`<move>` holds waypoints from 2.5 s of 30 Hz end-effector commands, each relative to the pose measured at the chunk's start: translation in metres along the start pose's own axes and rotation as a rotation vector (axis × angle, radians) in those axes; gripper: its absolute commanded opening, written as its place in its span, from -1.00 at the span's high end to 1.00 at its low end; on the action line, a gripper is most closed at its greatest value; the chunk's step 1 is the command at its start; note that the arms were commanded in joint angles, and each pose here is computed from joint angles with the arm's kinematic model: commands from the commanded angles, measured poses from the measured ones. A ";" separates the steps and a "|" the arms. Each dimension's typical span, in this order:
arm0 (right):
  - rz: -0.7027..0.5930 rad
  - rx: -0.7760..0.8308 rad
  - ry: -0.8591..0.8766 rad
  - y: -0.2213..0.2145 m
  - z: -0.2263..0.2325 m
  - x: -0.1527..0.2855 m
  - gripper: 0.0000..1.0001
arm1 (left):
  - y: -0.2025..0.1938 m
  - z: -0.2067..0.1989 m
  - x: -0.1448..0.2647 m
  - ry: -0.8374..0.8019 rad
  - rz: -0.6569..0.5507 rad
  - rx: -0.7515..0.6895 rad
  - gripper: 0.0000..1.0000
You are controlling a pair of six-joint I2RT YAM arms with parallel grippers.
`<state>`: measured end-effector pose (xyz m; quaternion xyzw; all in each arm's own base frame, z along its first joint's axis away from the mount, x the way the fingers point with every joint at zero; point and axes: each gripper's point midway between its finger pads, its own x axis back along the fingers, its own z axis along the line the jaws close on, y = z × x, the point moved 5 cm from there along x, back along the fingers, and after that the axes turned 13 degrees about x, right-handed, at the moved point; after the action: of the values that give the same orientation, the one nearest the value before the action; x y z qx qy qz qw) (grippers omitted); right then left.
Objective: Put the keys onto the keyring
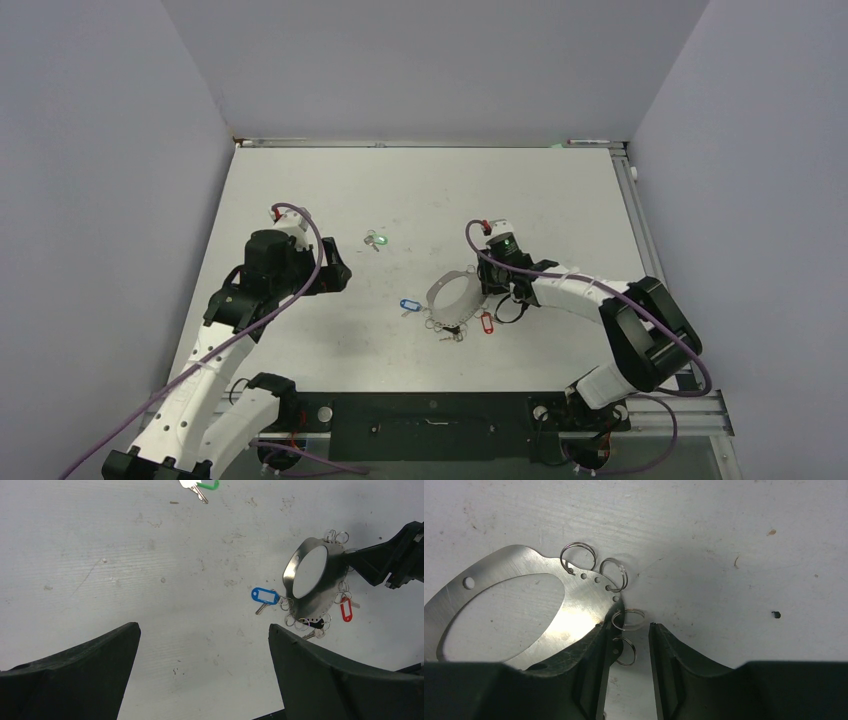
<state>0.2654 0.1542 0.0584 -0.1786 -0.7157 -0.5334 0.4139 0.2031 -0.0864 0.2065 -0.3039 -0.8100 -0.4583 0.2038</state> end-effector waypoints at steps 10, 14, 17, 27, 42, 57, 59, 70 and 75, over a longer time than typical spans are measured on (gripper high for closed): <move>-0.077 0.045 0.011 0.028 0.003 -0.004 0.24 | 0.018 -0.013 0.003 -0.045 -0.064 -0.027 -1.00; -0.121 0.010 0.050 0.044 0.008 0.009 0.14 | 0.019 -0.013 0.003 -0.042 -0.065 -0.027 -1.00; -0.173 -0.060 0.071 0.062 0.011 0.023 0.14 | 0.019 -0.013 0.002 -0.041 -0.064 -0.027 -1.00; -0.090 -0.304 -0.045 0.054 0.006 0.011 0.26 | 0.019 -0.012 0.003 -0.040 -0.066 -0.027 -1.00; -0.049 -0.498 -0.152 0.041 -0.022 0.012 0.22 | 0.019 -0.013 0.004 -0.048 -0.071 -0.028 -1.00; -0.012 -0.585 -0.072 0.030 -0.005 -0.010 0.28 | 0.018 -0.014 0.004 -0.051 -0.070 -0.029 -1.00; -0.010 -0.591 -0.067 0.028 -0.004 -0.013 0.30 | 0.019 -0.014 0.004 -0.051 -0.071 -0.029 -1.00; 0.012 -0.590 -0.088 0.019 -0.005 -0.024 0.47 | 0.018 -0.013 0.004 -0.049 -0.069 -0.029 -1.00; 0.015 -0.587 -0.097 0.018 -0.007 -0.027 0.54 | 0.018 -0.013 0.003 -0.047 -0.066 -0.028 -1.00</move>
<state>0.2965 0.1621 0.0560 -0.3120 -0.5467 -0.7084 0.3193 0.2043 -0.0863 0.2040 -0.3048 -0.8078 -0.4590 0.2094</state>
